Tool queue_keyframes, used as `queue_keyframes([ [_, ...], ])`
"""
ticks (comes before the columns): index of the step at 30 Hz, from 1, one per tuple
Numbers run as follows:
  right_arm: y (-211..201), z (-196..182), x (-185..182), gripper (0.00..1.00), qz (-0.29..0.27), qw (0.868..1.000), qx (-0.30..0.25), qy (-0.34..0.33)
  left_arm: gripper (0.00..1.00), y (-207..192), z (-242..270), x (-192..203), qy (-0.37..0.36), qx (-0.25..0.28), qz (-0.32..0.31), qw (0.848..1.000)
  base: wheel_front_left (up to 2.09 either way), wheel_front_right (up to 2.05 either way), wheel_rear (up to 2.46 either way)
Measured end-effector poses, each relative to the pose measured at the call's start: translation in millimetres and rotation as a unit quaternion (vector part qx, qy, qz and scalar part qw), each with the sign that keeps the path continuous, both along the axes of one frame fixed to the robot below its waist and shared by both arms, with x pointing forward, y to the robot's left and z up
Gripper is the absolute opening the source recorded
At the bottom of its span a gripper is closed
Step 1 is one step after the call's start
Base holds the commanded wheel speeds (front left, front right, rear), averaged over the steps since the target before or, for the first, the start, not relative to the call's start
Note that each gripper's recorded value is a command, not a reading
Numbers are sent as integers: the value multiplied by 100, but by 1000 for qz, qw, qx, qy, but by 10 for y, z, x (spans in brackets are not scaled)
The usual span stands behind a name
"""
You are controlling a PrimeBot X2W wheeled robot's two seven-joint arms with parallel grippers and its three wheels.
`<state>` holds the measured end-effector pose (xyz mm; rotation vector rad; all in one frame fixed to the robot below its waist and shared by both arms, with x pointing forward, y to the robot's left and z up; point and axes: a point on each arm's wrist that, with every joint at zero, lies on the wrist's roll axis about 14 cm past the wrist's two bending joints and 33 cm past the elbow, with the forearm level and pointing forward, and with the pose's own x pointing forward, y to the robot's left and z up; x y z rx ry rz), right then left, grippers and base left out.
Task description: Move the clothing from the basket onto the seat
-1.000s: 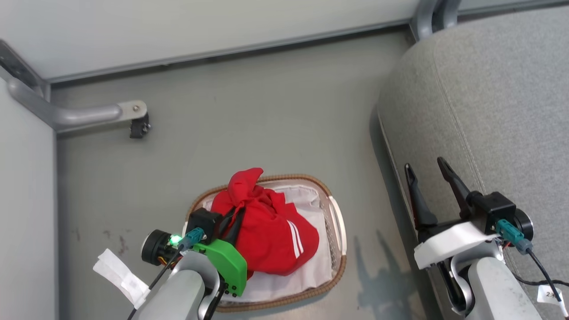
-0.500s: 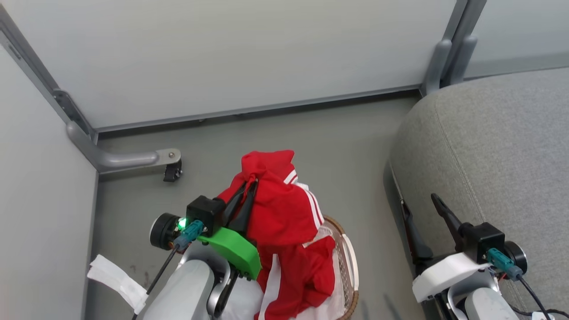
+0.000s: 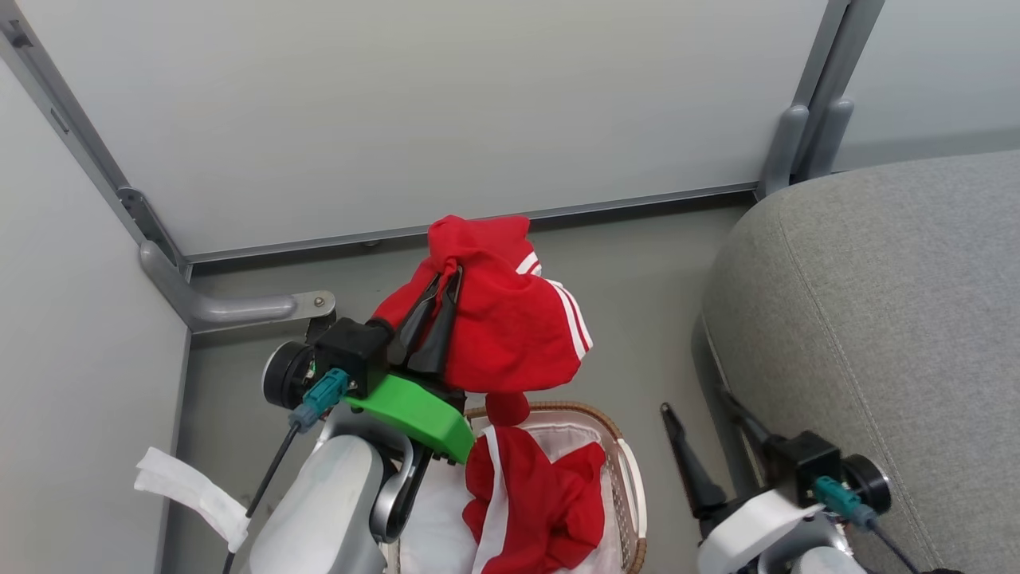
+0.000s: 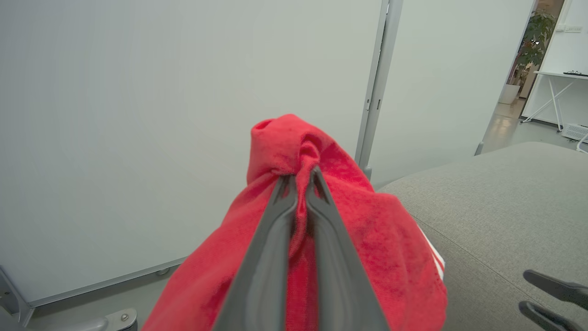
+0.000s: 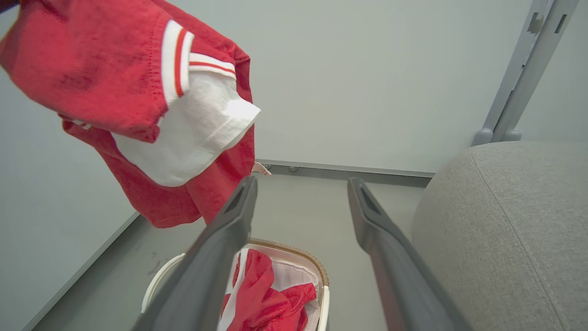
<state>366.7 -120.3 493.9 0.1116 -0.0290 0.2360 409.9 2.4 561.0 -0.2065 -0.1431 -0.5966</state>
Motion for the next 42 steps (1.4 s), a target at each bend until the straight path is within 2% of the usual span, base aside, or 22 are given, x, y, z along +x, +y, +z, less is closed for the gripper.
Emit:
queue_keyframes([
  [5,453,47,-25,100,72,997,-20,-11,0,-31,3,-6,-2,0,-5,1000,0,0,0],
  [9,668,192,41,100,108,993,-34,-36,0,-56,-31,-10,2,1,-9,1000,0,0,0],
  [13,746,290,152,100,122,990,-50,-53,0,-83,-74,-16,7,3,-14,1000,0,0,0],
  [18,832,207,226,100,140,987,-67,-40,0,-124,-98,-45,11,4,-22,1000,0,0,0],
  [28,1083,138,288,100,181,982,-49,-15,0,-233,-114,-123,12,8,-44,999,0,0,0],
  [36,1262,-34,308,100,217,974,-69,11,0,-299,-143,-162,20,5,-59,998,0,0,0],
  [37,1274,-52,314,91,220,973,-72,14,0,-304,-142,-163,20,5,-60,998,0,0,0],
  [38,1289,-67,319,71,223,972,-75,16,0,-306,-135,-162,20,4,-61,998,0,0,0],
  [40,1307,-99,326,8,226,971,-79,20,0,-317,-139,-173,21,3,-64,998,0,0,0],
  [41,1311,-113,334,0,227,970,-80,22,0,-323,-147,-182,23,3,-65,998,0,0,0],
  [42,1310,-128,343,0,227,970,-82,25,0,-324,-151,-184,23,3,-66,998,0,0,0],
])
